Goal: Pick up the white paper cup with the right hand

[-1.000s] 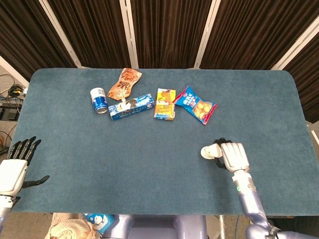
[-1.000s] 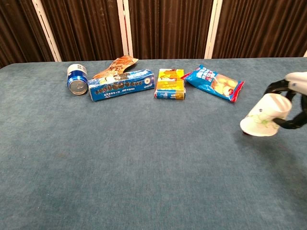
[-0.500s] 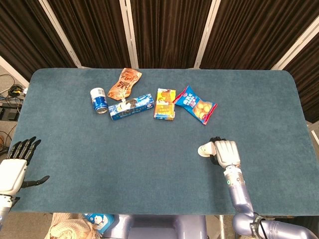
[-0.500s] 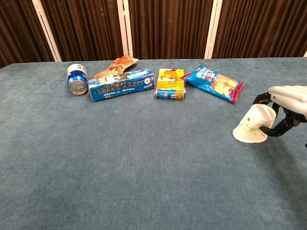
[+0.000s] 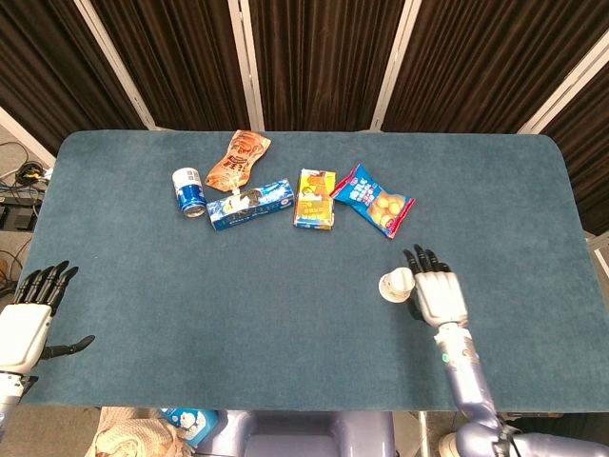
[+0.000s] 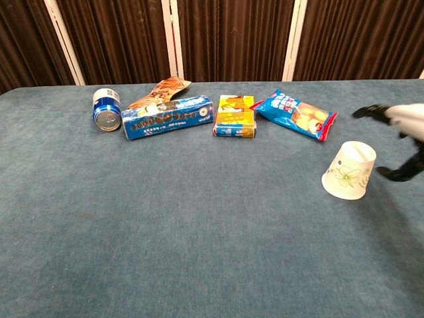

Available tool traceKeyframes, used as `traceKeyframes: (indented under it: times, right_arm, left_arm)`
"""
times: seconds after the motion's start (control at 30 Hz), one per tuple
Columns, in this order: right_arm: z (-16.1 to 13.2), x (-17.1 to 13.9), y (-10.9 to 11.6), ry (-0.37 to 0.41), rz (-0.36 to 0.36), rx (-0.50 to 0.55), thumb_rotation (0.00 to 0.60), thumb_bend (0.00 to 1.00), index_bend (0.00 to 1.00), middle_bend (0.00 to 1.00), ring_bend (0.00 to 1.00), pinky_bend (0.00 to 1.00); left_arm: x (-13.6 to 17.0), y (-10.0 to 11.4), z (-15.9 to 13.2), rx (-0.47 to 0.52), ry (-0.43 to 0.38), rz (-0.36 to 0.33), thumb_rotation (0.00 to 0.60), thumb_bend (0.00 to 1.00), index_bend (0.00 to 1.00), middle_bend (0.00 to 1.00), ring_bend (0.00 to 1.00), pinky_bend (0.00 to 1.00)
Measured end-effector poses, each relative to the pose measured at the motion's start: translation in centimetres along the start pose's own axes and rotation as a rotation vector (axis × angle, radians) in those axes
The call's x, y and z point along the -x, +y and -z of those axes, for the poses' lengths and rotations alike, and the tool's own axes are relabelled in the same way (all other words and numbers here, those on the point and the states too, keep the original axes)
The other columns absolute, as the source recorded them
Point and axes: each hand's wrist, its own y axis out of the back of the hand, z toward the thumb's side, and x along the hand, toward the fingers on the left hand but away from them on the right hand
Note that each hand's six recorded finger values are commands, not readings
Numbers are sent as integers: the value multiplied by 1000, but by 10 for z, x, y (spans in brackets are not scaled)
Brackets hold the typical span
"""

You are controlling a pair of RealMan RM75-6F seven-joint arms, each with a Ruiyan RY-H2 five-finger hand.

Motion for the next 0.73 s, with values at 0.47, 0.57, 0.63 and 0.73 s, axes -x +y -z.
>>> traceKeyframes:
  times: [0.47,0.57,0.63,0.73]
  right_arm:
    - [78,-96,29,-10,90,-41,600,393,0,0,0,61]
    - [96,-125,30,-10,134,-26,600,392,0,0,0,50]
    - [113,-144,29,-33,152,-7,600,393,0,0,0,50]
    - [137,-164,26,-80,157,2,600,393,0,0,0,49]
  left_arm:
    - [3,1,-3,-7,-20,-35,600,15,0,0,0,25]
    - [3,1,-4,-18,-26,-42,600,15,0,0,0,24]
    - [3,1,-5,-25,-31,-49,600,15,0,0,0,18]
    - [3,1,-6,-28,-36,-54,600,15,0,0,0,1]
